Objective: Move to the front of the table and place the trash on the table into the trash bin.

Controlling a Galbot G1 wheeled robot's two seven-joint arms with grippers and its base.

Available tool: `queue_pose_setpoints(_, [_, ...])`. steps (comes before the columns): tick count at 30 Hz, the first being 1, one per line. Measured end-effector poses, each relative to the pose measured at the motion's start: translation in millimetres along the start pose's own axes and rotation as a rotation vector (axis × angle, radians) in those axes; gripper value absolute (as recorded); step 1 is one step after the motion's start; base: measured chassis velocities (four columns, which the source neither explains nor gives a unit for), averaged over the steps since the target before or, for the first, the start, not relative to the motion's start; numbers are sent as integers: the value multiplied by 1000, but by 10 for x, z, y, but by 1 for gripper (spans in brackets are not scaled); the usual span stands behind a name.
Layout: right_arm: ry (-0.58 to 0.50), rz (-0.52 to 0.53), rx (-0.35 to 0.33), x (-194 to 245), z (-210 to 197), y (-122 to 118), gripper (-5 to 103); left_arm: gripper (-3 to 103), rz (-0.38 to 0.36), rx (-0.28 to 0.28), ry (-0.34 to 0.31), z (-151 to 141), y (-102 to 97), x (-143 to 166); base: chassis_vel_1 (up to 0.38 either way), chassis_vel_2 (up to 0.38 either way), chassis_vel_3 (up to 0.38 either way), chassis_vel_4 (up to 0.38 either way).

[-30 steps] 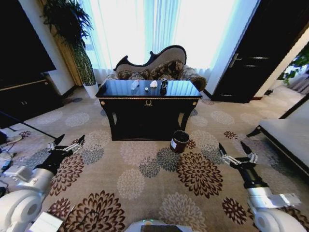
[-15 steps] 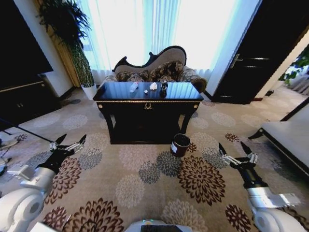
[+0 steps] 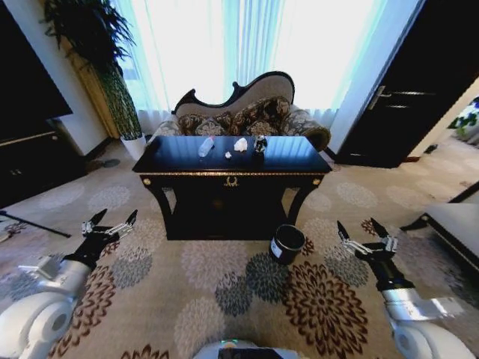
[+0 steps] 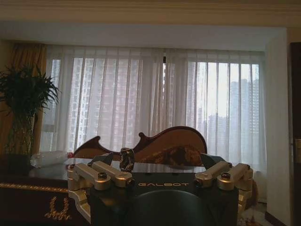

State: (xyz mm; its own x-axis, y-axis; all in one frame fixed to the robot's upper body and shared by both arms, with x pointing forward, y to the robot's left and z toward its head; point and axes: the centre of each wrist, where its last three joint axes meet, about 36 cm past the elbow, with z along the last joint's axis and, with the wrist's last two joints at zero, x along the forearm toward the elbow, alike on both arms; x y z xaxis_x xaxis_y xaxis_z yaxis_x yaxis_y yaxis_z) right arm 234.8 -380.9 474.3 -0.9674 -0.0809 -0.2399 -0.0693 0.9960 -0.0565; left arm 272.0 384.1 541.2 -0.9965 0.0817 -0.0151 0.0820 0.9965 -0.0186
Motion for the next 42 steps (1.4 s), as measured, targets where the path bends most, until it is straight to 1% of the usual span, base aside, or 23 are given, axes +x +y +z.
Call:
queue_pose_setpoints(17, [4, 4, 2, 21, 13, 11, 100, 100, 8, 5, -2, 12, -34, -13, -233, 239, 243, -231])
queue_pose_setpoints(23, [5, 5, 1, 29, 26, 14, 100, 100, 3, 2, 17, 59, -22, 12, -263, 270, 255, -284])
queue_pose_setpoints(29, [-8, 7, -3, 15, 17, 16, 100, 100, -1, 0, 0, 32, 7, -33, -222, 209, 224, -216])
queue_pose_setpoints(32, [-9, 9, -11, 22, 16, 24, 100, 100, 1, -3, 1, 29, 11, -39, -175, 160, 164, -176])
queue_pose_setpoints(35, [-21, 17, -55, 30, 10, 53, 100, 100, 9, -8, 5, 29, 3, -56, -128, 118, 128, -141])
queue_pose_setpoints(38, [-24, 17, -58, 35, 12, 56, 100, 100, 17, -11, 5, 25, -10, -77, -85, 64, 35, -79])
queue_pose_setpoints(41, [-32, 11, -51, 43, 18, 54, 100, 100, 57, -30, 4, -3, -25, -157, 0, 0, 0, 0])
queue_pose_setpoints(42, [-32, 11, -51, 43, 18, 54, 100, 100, 57, -30, 4, -3, -25, -157, 0, 0, 0, 0])
